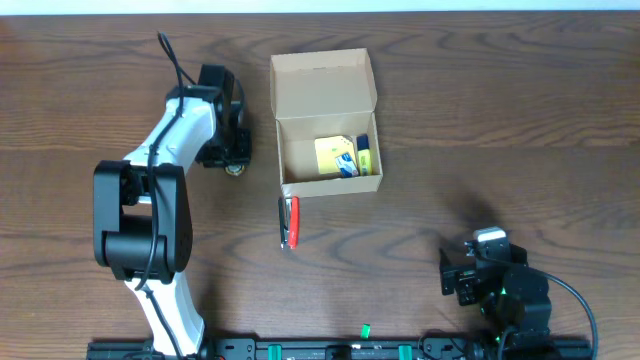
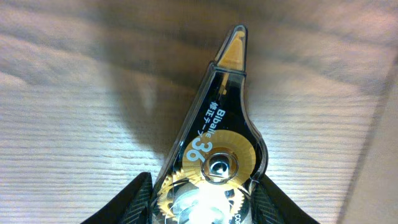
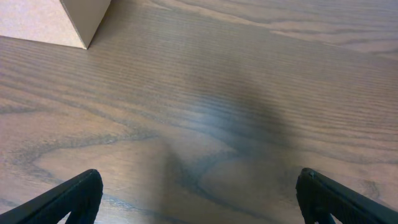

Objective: Pack container
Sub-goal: 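Lift the tape dispenser and carry it into the cardboard box, release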

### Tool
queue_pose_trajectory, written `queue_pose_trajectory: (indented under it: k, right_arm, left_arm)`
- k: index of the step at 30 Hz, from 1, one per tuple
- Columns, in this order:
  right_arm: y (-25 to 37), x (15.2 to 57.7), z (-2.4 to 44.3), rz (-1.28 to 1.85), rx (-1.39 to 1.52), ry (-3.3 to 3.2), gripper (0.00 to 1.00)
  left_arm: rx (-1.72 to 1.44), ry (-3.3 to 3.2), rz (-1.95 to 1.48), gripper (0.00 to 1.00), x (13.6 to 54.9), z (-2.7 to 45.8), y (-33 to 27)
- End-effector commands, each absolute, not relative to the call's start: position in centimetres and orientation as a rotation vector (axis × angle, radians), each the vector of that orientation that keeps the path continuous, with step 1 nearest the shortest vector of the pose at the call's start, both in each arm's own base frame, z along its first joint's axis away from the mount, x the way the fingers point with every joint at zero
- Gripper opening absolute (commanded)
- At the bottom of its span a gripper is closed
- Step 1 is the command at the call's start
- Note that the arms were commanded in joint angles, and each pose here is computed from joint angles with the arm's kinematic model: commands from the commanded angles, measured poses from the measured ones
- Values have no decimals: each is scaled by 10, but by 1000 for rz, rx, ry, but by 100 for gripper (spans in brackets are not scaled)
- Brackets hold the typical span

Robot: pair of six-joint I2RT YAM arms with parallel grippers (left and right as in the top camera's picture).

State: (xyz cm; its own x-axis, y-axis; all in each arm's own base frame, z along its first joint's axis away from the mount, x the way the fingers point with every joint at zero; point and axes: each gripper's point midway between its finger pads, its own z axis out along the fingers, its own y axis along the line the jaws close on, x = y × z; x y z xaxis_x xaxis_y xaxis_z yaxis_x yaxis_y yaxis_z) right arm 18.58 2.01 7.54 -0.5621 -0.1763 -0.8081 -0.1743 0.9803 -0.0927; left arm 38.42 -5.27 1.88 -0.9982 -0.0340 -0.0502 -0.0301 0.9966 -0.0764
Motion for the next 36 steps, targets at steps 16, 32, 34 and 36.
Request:
queue_pose_trajectory:
  k: [16, 32, 34, 36]
  right_arm:
    - [20, 185, 71, -8, -254, 2186, 99]
    - [20, 185, 71, -8, -254, 2186, 99]
    - [20, 185, 71, -8, -254, 2186, 99]
    - [20, 185, 71, -8, -254, 2186, 99]
  left_arm:
    - [-29, 2878, -146, 21, 452, 103, -60]
    - [109, 2770, -196, 21, 461, 183, -109]
    - [156, 2767, -205, 21, 456, 187, -125]
    - [197, 2771, -211, 21, 451, 188, -138]
